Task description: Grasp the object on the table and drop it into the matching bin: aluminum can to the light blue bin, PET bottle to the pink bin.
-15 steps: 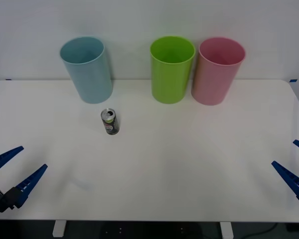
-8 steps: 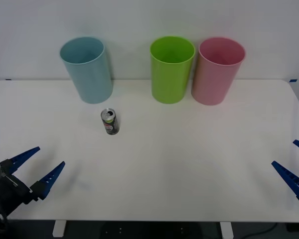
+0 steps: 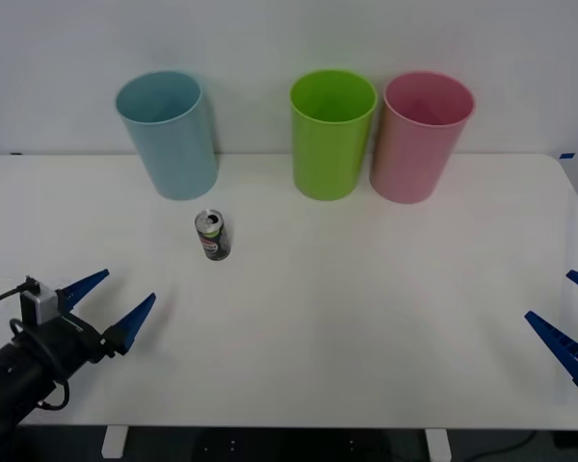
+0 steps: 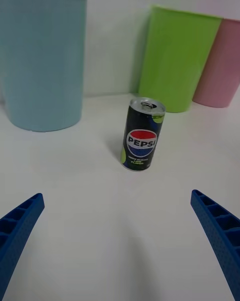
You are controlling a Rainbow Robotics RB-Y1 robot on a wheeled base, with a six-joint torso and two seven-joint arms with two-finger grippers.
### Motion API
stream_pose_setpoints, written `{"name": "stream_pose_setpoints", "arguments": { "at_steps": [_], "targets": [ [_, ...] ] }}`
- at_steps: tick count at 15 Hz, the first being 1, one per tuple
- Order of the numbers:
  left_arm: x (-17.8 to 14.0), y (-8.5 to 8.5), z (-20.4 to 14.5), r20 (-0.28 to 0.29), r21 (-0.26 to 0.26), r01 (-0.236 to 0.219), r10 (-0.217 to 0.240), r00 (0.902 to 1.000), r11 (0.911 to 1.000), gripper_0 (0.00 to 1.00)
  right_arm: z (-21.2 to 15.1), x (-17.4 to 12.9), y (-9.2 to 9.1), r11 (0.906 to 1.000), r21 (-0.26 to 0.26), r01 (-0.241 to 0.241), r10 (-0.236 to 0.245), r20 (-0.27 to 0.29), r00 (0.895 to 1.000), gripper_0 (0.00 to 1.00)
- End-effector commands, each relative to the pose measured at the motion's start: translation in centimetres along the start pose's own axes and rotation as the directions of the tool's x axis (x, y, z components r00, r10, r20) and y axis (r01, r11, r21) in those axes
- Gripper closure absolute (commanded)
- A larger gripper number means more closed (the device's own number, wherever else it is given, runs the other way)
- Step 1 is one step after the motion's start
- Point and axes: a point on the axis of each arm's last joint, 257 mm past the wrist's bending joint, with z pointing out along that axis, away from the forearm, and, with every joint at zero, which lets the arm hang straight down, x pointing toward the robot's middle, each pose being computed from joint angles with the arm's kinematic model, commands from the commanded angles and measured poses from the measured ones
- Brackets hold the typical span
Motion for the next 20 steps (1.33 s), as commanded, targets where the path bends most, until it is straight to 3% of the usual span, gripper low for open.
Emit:
{"name": "stream_pose_setpoints", "arguments": {
  "at_steps": [1, 12, 20],
  "targets": [
    [0.3, -0.5, 2.1, 0.007, 0.013, 0.004, -0.004, 1.0000, 0.9999, 0.00, 0.0, 0.0, 0.0, 1.0000, 0.000, 0.000, 0.000, 0.000, 1.000, 0.00],
    [0.9, -2.9, 8.2, 0.018, -0.045, 0.007, -0.007, 0.9998, 0.9990, 0.00, 0.0, 0.0, 0.0, 1.0000, 0.000, 0.000, 0.000, 0.000, 1.000, 0.00],
    [1.2, -3.2, 12.1, 0.004, -0.048, 0.033, -0.033, 0.9995, 0.9983, 0.00, 0.0, 0.0, 0.0, 1.0000, 0.000, 0.000, 0.000, 0.000, 1.000, 0.00]
  ]
}}
